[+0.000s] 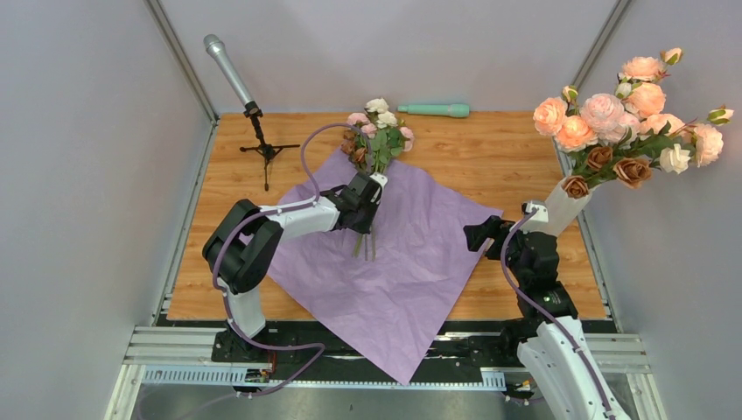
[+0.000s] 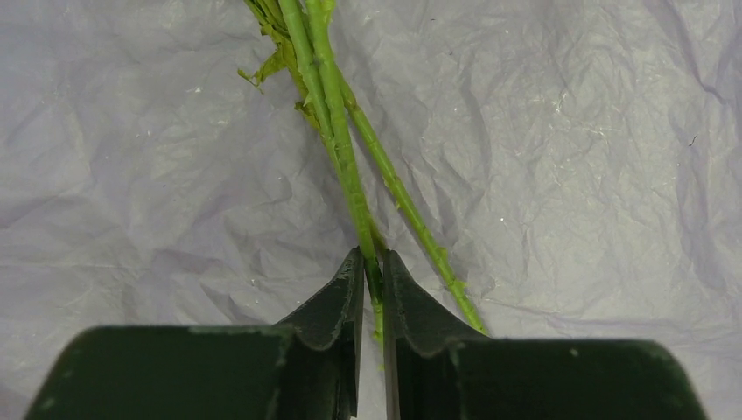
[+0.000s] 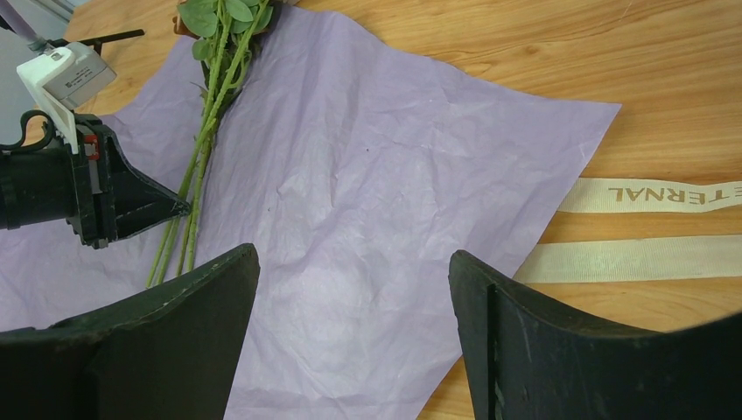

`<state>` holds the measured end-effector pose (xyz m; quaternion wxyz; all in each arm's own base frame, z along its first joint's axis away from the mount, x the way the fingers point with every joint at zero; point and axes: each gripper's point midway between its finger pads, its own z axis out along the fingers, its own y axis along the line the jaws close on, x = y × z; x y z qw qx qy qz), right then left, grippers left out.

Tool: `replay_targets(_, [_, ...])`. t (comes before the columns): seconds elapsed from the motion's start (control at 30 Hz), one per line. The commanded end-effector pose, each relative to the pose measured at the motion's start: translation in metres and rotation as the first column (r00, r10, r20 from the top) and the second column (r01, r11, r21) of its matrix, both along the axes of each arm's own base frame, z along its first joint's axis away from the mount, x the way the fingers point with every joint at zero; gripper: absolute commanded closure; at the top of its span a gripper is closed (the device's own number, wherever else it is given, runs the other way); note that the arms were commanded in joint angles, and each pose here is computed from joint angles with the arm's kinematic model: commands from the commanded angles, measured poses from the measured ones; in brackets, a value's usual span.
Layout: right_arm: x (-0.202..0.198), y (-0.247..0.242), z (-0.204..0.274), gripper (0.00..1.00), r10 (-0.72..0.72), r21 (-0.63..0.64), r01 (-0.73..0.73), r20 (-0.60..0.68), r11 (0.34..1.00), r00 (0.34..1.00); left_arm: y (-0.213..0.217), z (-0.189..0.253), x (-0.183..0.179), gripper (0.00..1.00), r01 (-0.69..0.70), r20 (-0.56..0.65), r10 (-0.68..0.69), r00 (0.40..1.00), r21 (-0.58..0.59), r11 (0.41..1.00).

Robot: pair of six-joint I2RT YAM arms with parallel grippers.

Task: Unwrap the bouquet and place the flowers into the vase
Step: Pick up the fake flower from the wrapping paper.

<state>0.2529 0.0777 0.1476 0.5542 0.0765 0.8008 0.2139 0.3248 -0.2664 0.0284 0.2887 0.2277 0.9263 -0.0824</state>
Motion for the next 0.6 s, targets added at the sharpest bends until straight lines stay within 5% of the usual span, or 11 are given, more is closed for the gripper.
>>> replay_targets(0.0, [0.002, 0.003, 0.005, 0.19, -0.001, 0.024, 0.001, 0.012, 1.0, 1.0, -0.013, 0.026, 0.009, 0.84, -0.003, 0.05, 0.006, 0.999, -0.049, 0.999])
replay_targets(0.57, [0.001, 0.004, 0.004, 0.19, 0.002, 0.03, -0.002, 0.004, 1.0, 1.0, -0.018, 0.059, 0.006, 1.0, -0.041, 0.053, 0.049, 0.997, -0.132, 0.99])
